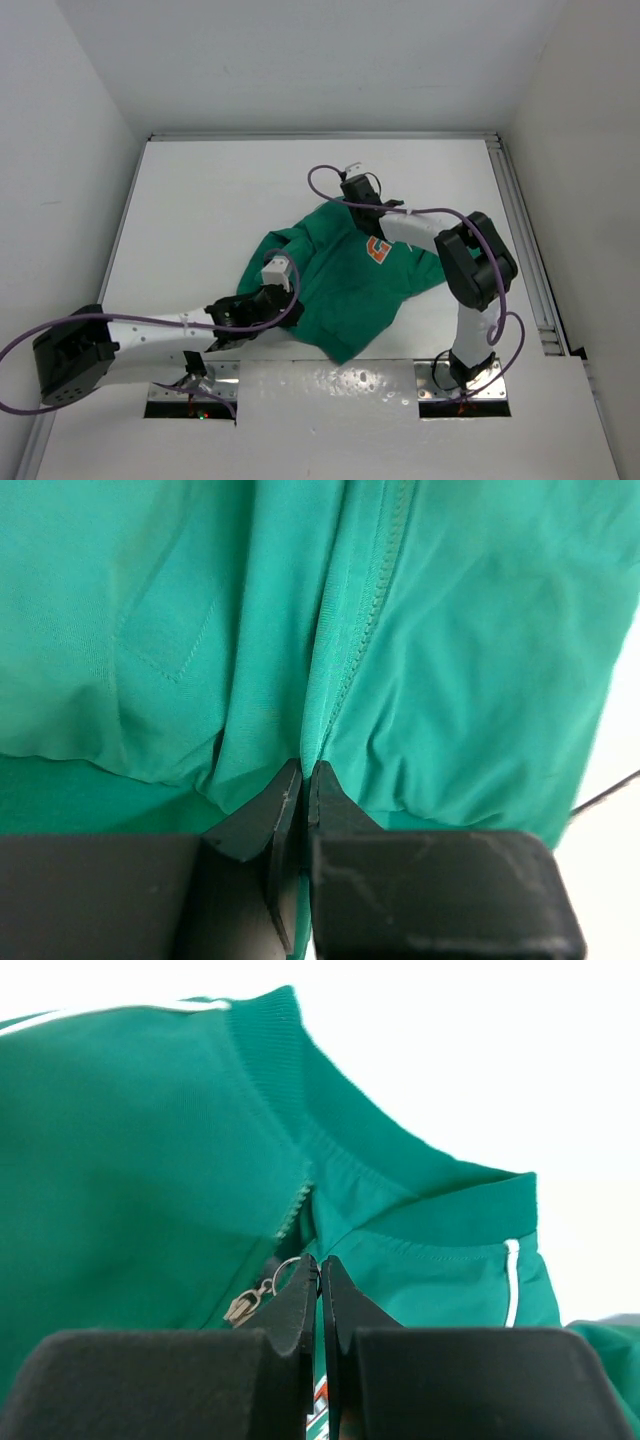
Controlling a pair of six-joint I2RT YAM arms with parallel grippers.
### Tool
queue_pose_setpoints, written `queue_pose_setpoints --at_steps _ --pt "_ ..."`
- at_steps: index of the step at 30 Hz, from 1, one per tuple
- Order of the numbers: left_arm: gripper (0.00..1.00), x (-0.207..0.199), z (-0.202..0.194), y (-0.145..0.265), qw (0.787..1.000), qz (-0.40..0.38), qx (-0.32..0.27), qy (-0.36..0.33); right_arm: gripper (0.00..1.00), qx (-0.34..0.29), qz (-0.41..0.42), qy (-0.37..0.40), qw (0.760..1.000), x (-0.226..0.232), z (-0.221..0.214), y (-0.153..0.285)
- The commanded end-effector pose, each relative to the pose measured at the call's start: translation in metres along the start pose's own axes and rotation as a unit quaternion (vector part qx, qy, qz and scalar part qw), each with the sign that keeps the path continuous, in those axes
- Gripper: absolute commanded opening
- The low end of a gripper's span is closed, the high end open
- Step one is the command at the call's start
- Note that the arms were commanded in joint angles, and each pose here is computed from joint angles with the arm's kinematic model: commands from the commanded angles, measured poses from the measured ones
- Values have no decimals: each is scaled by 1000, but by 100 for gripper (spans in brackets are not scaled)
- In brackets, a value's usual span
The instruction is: Zip up the jacket
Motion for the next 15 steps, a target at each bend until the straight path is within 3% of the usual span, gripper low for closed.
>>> queue_pose_setpoints --at_steps 1,15 --pt "0 12 5 9 999 22 -23 6 0 -50 -49 -31 997 -20 34 -11" --pt "0 16 10 10 999 35 -30 5 0 -78 -42 -90 992 -35 95 -27"
Point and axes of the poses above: each gripper's point midway between its finger pads, its own y axis back along the fingers, its own x axis along the line the jaws close on, z = x × y, the point moved 6 cm from there along y, back along the fingers, and after that the axes turned 10 degrees about -y, right-handed, at the moved point
